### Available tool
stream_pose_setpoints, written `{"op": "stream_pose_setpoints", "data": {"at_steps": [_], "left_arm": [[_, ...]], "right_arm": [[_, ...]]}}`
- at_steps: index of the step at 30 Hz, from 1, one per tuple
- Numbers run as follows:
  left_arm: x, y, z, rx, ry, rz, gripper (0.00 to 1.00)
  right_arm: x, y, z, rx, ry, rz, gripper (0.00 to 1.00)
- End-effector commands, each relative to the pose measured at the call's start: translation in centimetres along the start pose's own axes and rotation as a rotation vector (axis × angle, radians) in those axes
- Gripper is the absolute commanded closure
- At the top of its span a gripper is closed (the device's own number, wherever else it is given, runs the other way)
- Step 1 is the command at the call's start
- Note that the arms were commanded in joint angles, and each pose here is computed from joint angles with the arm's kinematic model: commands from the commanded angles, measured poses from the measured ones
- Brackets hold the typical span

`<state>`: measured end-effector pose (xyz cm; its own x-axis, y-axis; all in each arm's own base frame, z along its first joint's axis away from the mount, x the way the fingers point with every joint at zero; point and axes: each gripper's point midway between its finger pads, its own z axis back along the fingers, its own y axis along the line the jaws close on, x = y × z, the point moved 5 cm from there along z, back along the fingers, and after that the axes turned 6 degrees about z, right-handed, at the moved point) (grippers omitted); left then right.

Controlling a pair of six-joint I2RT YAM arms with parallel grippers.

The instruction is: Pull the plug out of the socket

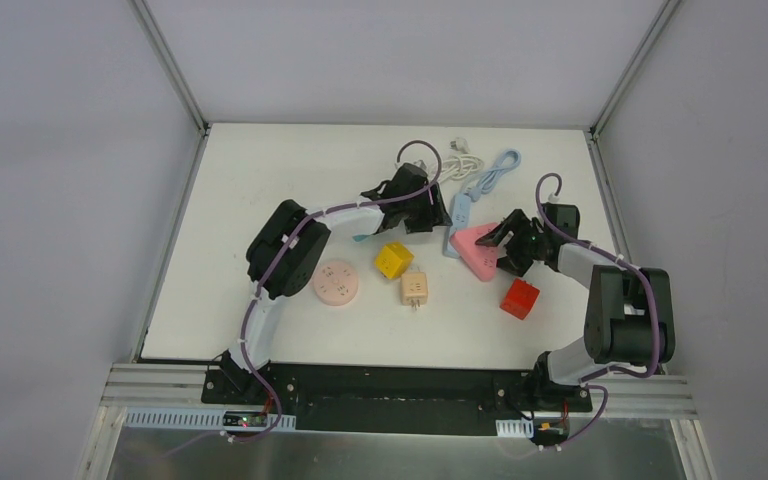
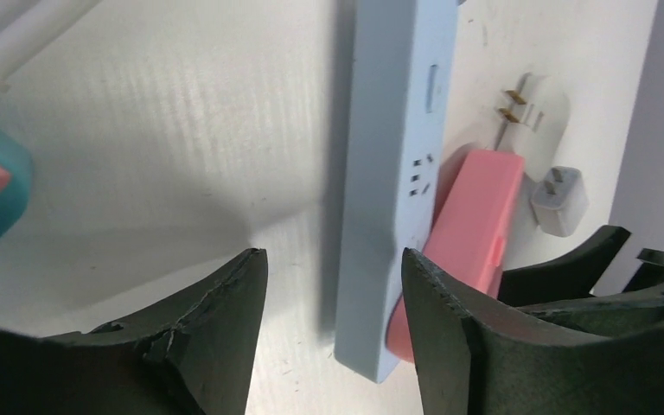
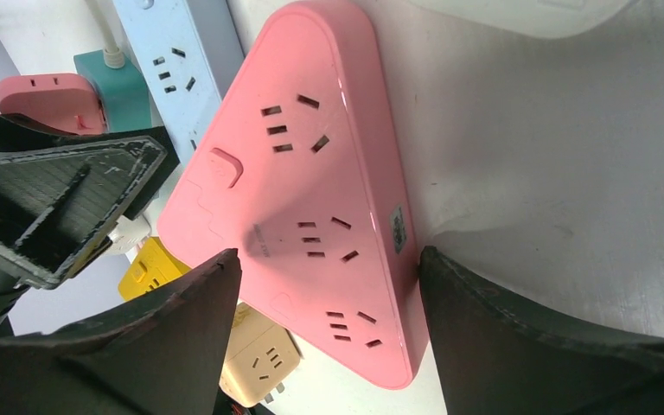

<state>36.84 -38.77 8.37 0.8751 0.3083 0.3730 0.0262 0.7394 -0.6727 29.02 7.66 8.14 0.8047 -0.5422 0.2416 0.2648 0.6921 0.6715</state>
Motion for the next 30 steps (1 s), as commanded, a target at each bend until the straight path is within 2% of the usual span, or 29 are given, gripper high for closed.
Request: {"op": "stream_pose_setpoints", "data": {"at_steps": [1, 6, 11, 14, 18, 26, 30], "left_arm": [[1.1, -3.1, -0.1, -0.117, -0.017, -0.016, 0.41], [1.0, -3.5, -0.6, -0.115, -0.011, -0.031, 0.45], [0.4, -1.8, -1.4, 0.071, 0.048, -0.049, 0.59], [-0.5, -0.2, -1.6, 0.165, 0.090, -0.025, 0.67], [-0.9, 0.9, -1.7, 0.240, 0.124, -0.015, 0.73], [-1.2, 1.0, -2.0, 0.249, 0.158, -0.014, 0.76], [-1.3, 0.9, -2.1, 0.238, 0.161, -0.009, 0.76]], "right_arm": [[0.0, 0.3, -0.2, 0.032, 0.005, 0.025, 0.24], [-0.1, 0.2, -0.5, 0.033, 0.020, 0.021, 0.27], [-0.1, 0.1, -0.7, 0.037, 0.023, 0.011, 0.26], [0.2, -0.5, -0.8, -0.010, -0.016, -0.016, 0.22], [0.2, -0.4, -1.1, 0.027, -0.021, -0.028, 0.19], [-0.3, 1.6, -1.1, 0.207, 0.042, -0.001, 0.19], [-0.4, 2.7, -1.0, 0.312, 0.060, -0.005, 0.25]]}}
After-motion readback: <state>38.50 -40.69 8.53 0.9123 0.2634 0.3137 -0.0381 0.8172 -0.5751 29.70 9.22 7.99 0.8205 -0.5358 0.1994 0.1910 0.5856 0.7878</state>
